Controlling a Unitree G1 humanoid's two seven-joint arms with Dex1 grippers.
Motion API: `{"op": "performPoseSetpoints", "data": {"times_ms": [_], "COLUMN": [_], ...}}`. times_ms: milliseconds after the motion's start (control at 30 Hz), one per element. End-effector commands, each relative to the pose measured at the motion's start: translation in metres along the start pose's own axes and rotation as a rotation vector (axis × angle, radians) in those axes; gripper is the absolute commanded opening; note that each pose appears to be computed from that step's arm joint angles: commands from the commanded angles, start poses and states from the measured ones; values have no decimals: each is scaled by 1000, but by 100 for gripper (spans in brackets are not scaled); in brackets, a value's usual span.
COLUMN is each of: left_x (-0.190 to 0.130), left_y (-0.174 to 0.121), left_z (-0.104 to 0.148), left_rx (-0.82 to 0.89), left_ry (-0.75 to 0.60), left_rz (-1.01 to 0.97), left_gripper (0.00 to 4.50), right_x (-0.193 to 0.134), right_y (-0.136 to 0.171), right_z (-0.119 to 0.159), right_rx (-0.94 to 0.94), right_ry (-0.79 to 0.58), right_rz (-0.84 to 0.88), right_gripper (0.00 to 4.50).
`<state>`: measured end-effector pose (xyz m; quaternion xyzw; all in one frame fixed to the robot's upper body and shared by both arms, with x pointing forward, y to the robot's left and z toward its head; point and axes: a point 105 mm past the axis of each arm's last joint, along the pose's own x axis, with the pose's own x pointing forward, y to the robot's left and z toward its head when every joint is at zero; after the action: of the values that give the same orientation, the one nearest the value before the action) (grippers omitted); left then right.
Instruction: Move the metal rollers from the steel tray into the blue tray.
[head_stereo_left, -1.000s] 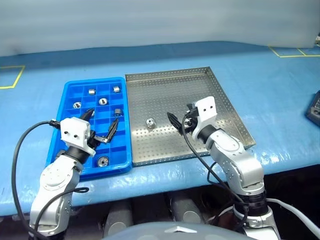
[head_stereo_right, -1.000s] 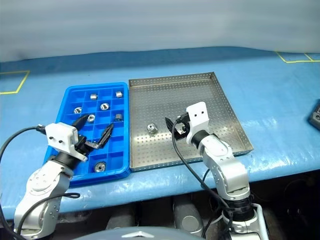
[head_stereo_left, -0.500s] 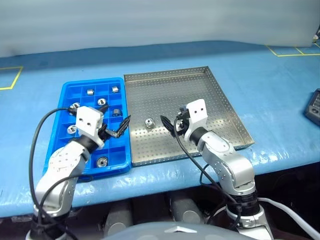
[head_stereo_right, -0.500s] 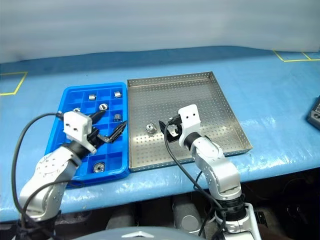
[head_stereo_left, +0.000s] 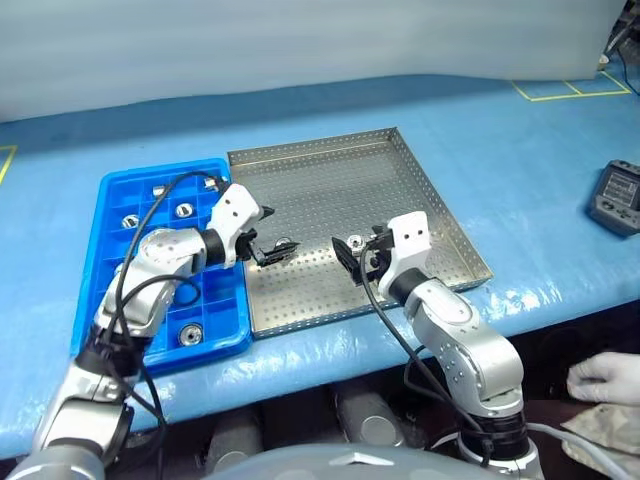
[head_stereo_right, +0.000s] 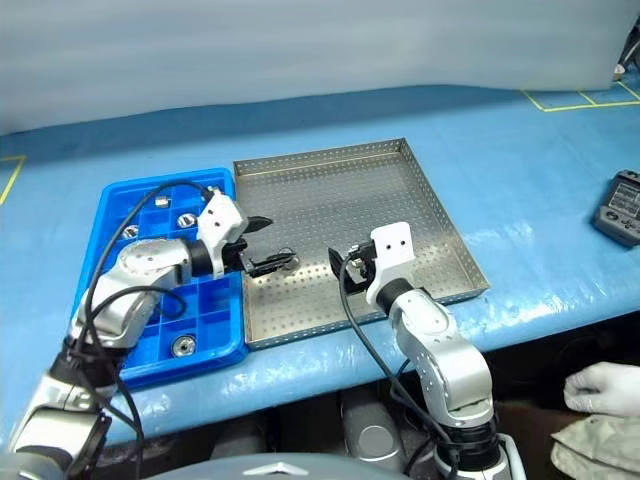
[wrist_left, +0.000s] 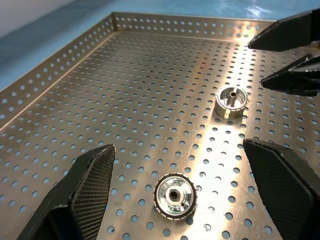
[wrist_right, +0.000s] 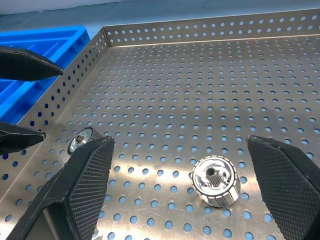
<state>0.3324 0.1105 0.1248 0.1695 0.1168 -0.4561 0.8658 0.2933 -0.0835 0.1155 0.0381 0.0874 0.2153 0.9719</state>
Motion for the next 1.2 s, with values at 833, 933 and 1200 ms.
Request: {"op": "performPoseSetpoints", "data": {"times_ms": [833, 933, 1200], "left_x": [15, 14, 12], "left_y": [15, 14, 13], "left_z": [-41, -43, -43], "left_rx": [117, 115, 112], "left_ry": [336, 340, 341], "left_rz": [-190, -194, -195], "left_gripper": [450, 450, 450], "right_x": [-10, -9, -7], "right_y": [6, 6, 9], "right_z": [12, 12, 13], "right_rx": [9, 7, -3], "right_ry": [-58, -56, -53], "right_rz": [2, 4, 21], "right_gripper": [446, 446, 446]}}
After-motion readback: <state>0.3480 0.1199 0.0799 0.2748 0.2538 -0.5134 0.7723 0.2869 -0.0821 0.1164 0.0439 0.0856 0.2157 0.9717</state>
